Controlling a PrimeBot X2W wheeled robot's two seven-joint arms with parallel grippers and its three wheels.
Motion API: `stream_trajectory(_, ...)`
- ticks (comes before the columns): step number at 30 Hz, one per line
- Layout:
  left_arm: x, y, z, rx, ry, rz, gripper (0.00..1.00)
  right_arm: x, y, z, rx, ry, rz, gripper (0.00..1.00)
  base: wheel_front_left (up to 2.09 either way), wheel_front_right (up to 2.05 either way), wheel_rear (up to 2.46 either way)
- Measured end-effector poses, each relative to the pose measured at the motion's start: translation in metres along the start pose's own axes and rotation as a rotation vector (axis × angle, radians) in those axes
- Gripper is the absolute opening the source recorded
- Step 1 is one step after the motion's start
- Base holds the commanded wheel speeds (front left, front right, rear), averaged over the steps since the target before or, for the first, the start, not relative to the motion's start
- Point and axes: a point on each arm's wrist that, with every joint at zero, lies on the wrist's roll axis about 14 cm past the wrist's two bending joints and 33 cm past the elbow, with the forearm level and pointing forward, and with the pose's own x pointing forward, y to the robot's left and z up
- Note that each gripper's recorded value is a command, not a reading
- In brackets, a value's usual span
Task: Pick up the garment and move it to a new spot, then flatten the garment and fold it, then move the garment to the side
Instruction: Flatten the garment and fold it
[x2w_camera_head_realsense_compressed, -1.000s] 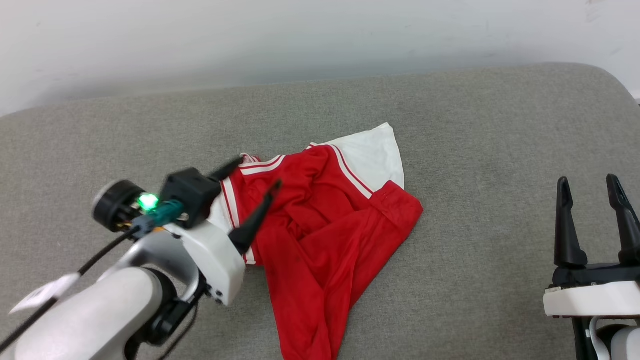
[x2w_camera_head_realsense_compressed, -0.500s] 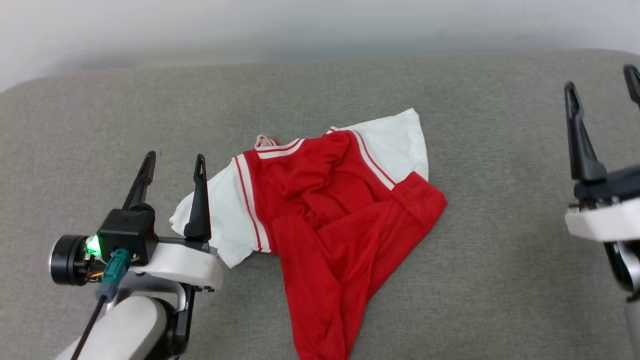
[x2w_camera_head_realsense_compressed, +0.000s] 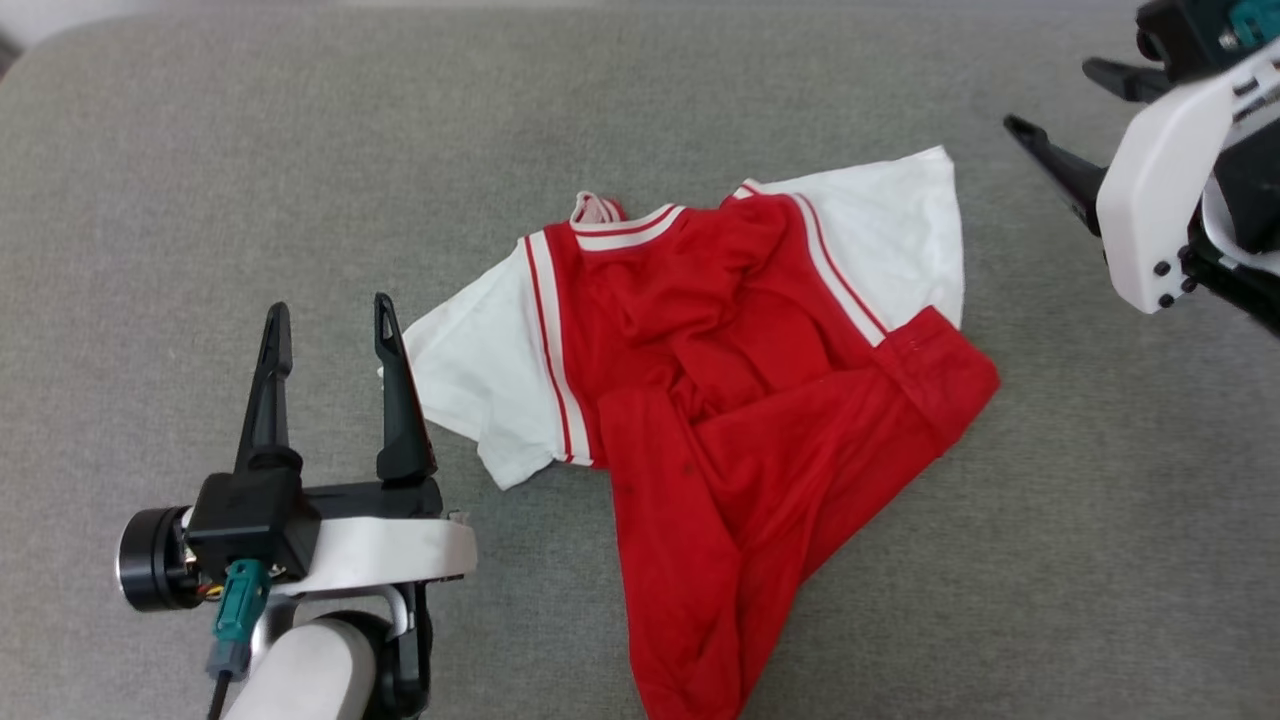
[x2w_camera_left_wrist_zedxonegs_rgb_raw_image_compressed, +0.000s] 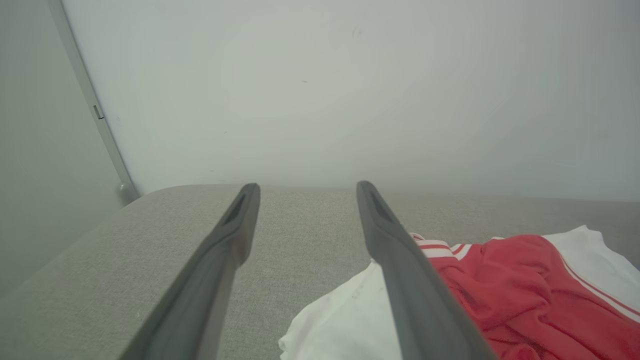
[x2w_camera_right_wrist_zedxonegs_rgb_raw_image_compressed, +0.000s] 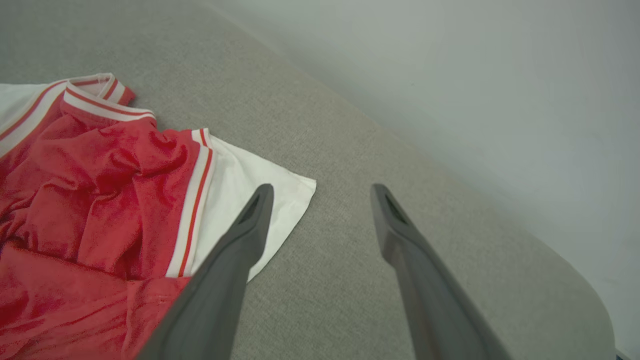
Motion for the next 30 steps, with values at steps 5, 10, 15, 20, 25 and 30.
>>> stream_trajectory(5, 0.005, -0.001, -0.014, 0.0, 0.013, 0.013, 1.0, 0.027, 0.008, -0.057, 0.06, 0.346, 0.104, 1.0, 0.0, 0.0, 0.0)
stream_trajectory(10, 0.014, 0.001, -0.025, 0.019, 0.017, 0.034, 1.0, 0.057, 0.012, -0.093, 0.158, 0.486, 0.157, 1.0, 0.0, 0.0, 0.0)
stream_trajectory(15, 0.017, 0.007, -0.042, 0.037, 0.048, 0.052, 1.0, 0.086, 0.046, -0.122, 0.218, 0.53, 0.246, 1.0, 0.0, 0.0, 0.0)
stream_trajectory(20, 0.019, 0.01, -0.046, 0.042, 0.055, 0.055, 1.0, 0.087, 0.054, -0.13, 0.18, 0.526, 0.268, 0.92, 0.0, 0.0, 0.0)
stream_trajectory(25, 0.017, 0.008, -0.04, 0.044, 0.041, 0.042, 1.0, 0.075, 0.054, -0.117, 0.138, 0.445, 0.263, 0.0, 0.0, 0.0, 0.0)
stream_trajectory(30, 0.009, 0.01, -0.028, 0.048, 0.023, 0.034, 1.0, 0.044, 0.029, -0.09, 0.087, 0.34, 0.214, 0.0, 0.0, 0.0, 0.0)
